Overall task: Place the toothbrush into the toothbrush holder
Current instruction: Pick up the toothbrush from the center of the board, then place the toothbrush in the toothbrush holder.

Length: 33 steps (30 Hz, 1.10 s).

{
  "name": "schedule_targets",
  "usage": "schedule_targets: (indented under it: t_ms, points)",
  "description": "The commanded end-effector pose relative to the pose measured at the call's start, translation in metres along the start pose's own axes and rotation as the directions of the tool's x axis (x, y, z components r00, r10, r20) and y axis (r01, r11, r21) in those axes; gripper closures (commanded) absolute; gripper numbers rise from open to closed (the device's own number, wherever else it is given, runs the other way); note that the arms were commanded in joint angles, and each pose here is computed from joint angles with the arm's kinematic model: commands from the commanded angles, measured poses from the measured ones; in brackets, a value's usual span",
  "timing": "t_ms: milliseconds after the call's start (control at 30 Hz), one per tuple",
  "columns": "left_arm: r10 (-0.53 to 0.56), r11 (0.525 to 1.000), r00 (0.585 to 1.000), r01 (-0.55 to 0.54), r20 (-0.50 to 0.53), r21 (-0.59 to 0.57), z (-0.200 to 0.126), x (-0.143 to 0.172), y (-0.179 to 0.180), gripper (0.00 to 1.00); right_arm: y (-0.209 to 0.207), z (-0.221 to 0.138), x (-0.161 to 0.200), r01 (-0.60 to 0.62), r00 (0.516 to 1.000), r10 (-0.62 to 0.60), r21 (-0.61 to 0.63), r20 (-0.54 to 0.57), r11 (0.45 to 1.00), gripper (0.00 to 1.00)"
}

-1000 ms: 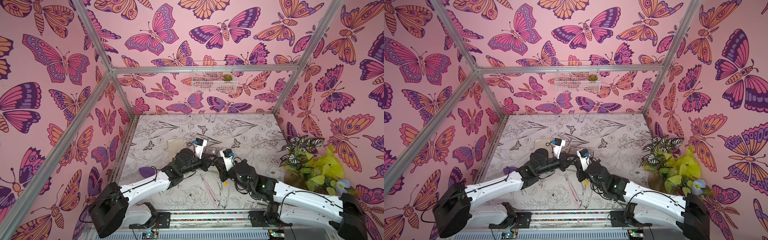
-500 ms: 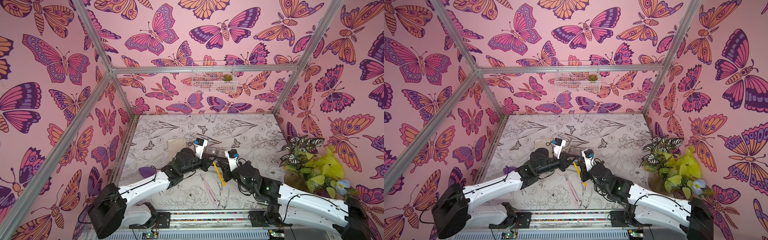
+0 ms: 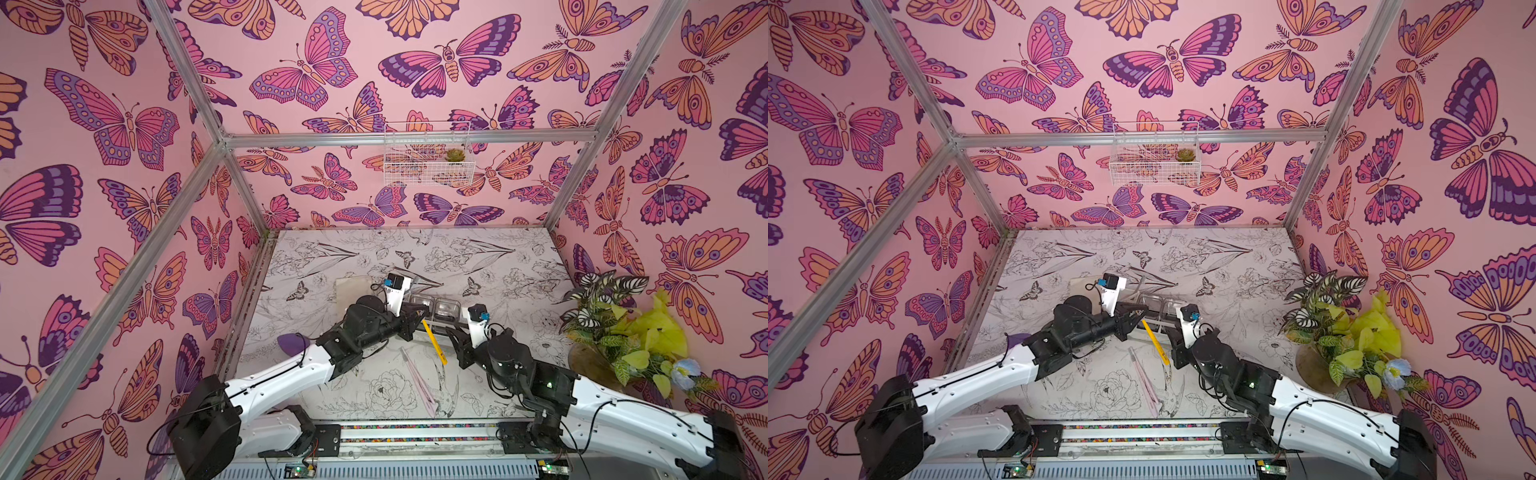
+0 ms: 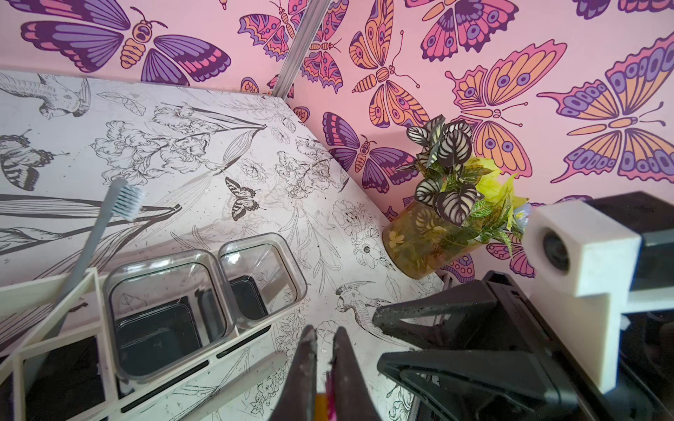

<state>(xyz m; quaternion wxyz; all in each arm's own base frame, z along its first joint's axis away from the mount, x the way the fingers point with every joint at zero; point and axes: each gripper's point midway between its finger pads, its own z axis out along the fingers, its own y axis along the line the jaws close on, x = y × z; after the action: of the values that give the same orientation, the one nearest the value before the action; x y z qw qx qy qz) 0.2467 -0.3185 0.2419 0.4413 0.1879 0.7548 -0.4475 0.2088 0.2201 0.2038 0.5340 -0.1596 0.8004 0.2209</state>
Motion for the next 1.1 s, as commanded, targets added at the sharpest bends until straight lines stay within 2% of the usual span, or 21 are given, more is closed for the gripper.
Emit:
schedule_targets:
  t_ms: [0, 167, 267, 367, 467, 633, 800, 1067]
  points:
    - [0.065, 0.998, 0.997, -0.065, 0.043, -0.014, -0.006, -0.016, -0.004, 1.00, -0.019, -0.008, 0.004, 0.004, 1.000, -0.003, 0.077, -0.007, 0.997, 0.63]
    - [0.176, 0.977, 0.983, -0.169, 0.042, -0.131, -0.014, -0.031, 0.009, 1.00, -0.047, -0.023, 0.007, -0.006, 1.000, 0.004, 0.194, 0.007, 0.981, 0.43]
    - [0.234, 0.965, 0.970, -0.223, 0.066, -0.139, -0.020, -0.046, 0.002, 1.00, -0.049, -0.030, 0.008, 0.021, 1.000, -0.020, 0.185, -0.005, 0.983, 0.30]
    - [0.295, 0.943, 0.952, -0.277, 0.080, -0.184, -0.024, -0.059, 0.004, 1.00, -0.048, -0.036, 0.009, 0.035, 0.999, -0.034, 0.158, -0.011, 0.987, 0.21]
    - [0.350, 0.911, 0.935, -0.323, 0.066, -0.256, -0.025, -0.067, 0.012, 1.00, -0.059, -0.041, 0.010, 0.039, 0.999, -0.035, 0.207, -0.022, 0.978, 0.16]
    - [0.432, 0.850, 0.902, -0.403, 0.010, -0.340, -0.021, -0.069, 0.029, 1.00, -0.060, -0.044, 0.011, 0.046, 0.997, -0.031, 0.210, -0.073, 0.977, 0.14]
    - [0.500, 0.791, 0.866, -0.466, -0.021, -0.397, -0.021, -0.076, 0.037, 1.00, -0.073, -0.046, 0.016, 0.107, 0.988, -0.071, 0.278, -0.135, 0.955, 0.13]
    - [0.549, 0.758, 0.836, -0.490, 0.016, -0.430, -0.026, -0.098, 0.031, 1.00, -0.088, -0.038, 0.026, 0.068, 0.982, -0.012, 0.287, -0.190, 0.956, 0.13]
